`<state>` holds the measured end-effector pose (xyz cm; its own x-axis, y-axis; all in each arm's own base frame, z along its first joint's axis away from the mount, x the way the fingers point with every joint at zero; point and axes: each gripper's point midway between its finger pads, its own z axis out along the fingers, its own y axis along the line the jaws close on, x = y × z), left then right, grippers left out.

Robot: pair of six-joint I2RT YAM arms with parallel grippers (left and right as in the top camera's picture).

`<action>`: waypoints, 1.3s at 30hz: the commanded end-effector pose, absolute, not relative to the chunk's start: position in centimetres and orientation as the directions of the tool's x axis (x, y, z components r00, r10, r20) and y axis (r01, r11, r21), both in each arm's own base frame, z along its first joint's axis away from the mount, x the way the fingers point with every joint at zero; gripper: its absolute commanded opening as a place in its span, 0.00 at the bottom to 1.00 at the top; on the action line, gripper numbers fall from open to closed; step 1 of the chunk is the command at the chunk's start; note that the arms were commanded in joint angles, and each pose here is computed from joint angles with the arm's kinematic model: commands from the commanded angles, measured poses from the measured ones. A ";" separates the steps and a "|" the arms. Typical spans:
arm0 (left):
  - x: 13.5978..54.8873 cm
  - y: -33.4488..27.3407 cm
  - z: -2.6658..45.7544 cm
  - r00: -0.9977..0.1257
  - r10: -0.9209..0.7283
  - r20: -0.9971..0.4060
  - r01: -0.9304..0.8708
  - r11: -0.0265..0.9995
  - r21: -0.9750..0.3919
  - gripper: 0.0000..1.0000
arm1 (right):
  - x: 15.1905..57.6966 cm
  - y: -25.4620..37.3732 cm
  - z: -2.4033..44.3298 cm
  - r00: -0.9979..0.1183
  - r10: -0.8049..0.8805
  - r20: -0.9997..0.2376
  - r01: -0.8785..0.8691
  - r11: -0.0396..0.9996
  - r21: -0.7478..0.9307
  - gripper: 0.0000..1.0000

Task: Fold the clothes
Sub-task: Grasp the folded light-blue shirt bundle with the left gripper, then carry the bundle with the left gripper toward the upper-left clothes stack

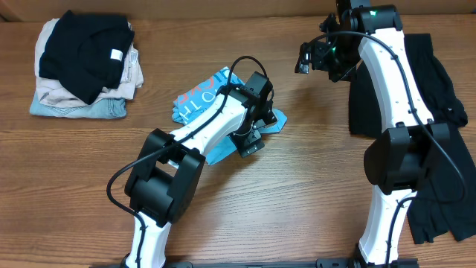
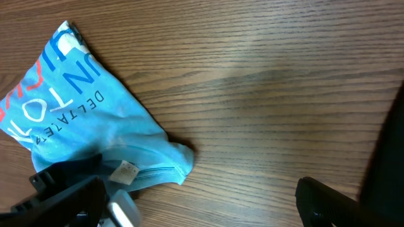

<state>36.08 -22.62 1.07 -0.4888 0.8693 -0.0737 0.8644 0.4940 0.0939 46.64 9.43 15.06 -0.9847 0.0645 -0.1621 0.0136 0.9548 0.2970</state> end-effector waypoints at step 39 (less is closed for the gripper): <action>49.3 -9.5 17.9 -0.831 0.461 -0.312 0.298 0.842 0.450 0.04 | 47.4 8.9 16.6 -0.972 0.064 -0.225 0.000 0.962 0.273 1.00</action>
<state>47.20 -11.92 12.97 -0.8243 0.5224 -0.2180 0.4237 0.8248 0.3744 46.98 9.34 15.09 -0.9821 0.0640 -0.1770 0.0100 0.9568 0.2906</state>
